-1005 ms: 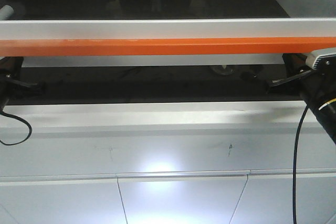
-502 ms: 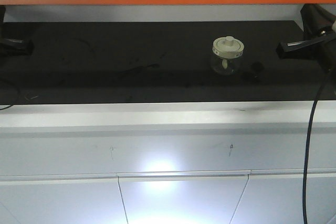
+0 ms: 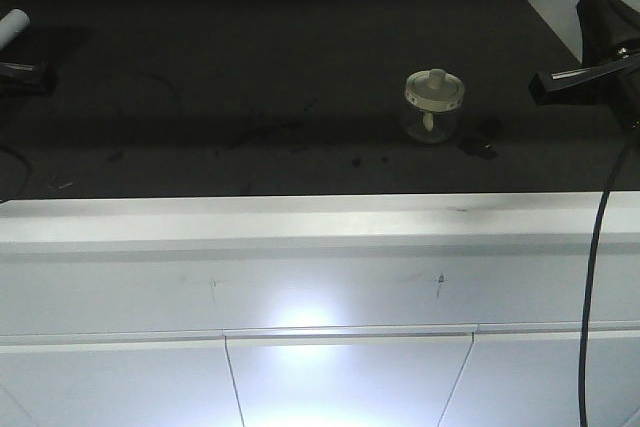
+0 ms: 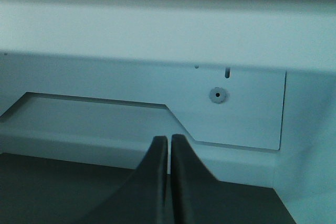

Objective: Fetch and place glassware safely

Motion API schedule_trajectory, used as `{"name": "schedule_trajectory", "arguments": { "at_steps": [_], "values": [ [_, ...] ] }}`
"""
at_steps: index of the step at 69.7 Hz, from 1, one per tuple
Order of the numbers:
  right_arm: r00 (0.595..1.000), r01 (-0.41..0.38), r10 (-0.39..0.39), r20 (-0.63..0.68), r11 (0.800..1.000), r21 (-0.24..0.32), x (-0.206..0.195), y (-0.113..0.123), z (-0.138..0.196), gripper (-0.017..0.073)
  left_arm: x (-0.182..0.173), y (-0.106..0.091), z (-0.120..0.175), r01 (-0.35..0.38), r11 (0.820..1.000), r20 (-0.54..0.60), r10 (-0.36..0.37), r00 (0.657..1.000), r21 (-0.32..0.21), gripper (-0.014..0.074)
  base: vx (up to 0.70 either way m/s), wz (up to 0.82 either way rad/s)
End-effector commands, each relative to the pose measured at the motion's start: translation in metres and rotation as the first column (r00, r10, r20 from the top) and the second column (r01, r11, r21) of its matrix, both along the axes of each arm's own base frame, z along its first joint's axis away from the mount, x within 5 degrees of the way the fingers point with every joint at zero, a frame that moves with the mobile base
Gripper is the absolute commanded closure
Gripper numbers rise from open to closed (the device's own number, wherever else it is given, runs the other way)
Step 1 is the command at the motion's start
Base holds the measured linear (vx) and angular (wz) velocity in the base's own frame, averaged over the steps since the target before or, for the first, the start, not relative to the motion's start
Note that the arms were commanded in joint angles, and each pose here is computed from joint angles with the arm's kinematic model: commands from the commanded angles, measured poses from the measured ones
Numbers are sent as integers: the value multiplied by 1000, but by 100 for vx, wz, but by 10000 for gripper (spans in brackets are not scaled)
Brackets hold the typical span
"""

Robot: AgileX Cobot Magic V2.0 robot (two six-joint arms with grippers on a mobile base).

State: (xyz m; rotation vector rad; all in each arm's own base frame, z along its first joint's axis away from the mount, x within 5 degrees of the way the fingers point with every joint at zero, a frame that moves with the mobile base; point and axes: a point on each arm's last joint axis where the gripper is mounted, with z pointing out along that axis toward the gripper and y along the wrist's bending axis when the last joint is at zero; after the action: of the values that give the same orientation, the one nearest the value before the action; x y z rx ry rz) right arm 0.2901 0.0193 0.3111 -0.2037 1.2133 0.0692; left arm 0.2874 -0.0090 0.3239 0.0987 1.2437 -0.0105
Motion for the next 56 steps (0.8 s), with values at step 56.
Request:
{"name": "schedule_trajectory", "arguments": {
  "at_steps": [56],
  "values": [
    [989, -117, 110, -100, 991, -63, -2, 10, 3, 551, -3, -21, 3, 214, 976, -117, -210, 971, 27, 601, 0, 0]
  ]
}}
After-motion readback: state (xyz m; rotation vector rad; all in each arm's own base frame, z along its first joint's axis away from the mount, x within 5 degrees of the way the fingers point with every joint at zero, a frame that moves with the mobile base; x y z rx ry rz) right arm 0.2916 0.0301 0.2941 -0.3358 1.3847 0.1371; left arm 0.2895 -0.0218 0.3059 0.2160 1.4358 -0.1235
